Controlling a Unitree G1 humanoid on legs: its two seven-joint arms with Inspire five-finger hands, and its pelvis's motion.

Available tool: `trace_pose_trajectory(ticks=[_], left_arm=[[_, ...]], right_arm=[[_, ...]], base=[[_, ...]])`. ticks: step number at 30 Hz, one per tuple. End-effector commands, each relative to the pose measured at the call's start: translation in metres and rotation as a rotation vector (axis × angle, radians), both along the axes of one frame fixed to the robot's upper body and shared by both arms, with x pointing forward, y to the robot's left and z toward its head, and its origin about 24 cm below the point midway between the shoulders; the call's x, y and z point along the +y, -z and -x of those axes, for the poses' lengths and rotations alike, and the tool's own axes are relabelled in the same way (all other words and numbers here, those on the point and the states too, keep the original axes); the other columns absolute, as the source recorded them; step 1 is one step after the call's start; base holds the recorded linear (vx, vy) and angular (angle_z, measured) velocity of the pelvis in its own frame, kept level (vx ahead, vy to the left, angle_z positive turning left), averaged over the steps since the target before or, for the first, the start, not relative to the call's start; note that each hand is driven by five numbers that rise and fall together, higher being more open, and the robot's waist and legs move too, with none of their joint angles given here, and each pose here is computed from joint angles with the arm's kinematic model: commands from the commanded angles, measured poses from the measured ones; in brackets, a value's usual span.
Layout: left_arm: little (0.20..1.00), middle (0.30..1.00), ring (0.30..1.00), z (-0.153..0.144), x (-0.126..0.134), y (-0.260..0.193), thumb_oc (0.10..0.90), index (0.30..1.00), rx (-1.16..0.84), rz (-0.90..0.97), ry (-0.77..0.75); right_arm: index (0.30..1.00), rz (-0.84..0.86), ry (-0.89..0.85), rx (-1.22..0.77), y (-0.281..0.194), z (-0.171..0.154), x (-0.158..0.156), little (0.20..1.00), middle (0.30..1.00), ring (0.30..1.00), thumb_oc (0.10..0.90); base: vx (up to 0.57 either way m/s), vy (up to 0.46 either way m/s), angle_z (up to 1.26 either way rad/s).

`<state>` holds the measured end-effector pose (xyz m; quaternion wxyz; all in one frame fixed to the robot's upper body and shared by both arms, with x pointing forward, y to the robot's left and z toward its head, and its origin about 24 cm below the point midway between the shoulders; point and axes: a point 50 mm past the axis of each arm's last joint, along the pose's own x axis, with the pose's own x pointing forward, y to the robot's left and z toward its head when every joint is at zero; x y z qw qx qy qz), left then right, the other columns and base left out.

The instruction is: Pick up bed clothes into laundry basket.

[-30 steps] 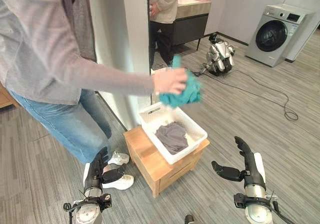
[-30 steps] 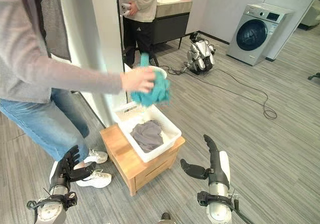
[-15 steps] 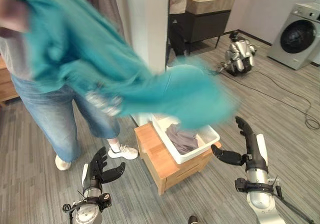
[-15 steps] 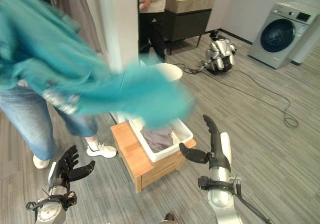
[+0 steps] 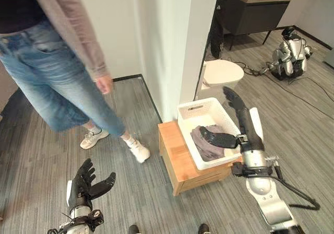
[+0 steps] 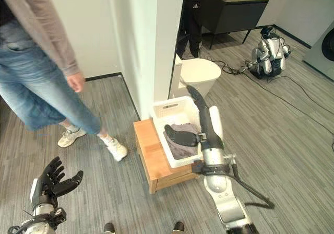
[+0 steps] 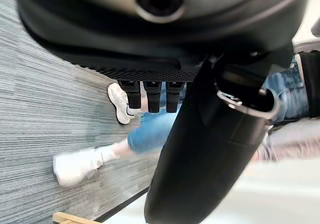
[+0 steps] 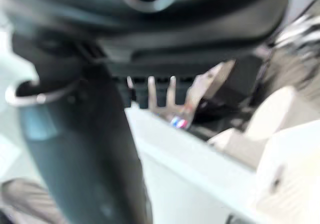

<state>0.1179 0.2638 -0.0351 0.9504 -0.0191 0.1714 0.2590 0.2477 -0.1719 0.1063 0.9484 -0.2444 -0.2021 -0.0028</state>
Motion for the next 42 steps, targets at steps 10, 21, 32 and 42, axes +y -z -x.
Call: trace_pose_trajectory(ticks=[10,21,32,42], left_arm=[[0.9,0.9,0.9,-0.038,0.015,-0.057,0.8,0.9,-0.363,-0.042,-0.041],[0.9,0.9,0.9,-0.06,-0.007,-0.077,0.8,0.9,-0.461,-0.027,0.097],[0.9,0.9,0.9,-0.066,-0.008,-0.109,0.8,0.9,-0.556,-0.131,0.186],[0.9,0.9,0.9,-0.076,-0.026,-0.113,0.8,0.9,-0.544,-0.126,0.321]], right_arm=[[0.9,0.042,-0.116,-0.407,-0.084,-0.015,0.02,0.9,0.9,0.9,0.8],[0.9,0.011,-0.068,-0.445,-0.1,-0.016,0.002,0.9,0.9,0.9,0.8],[0.9,-0.047,-0.043,-0.358,-0.079,-0.017,0.002,0.9,0.9,0.9,0.8],[0.9,-0.083,-0.001,-0.238,-0.047,-0.002,-0.008,0.9,0.9,0.9,0.8]], base=[[-0.23,-0.108,0.53],[-0.11,0.178,0.99],[-0.07,0.134,0.56],[0.05,0.132,1.62]])
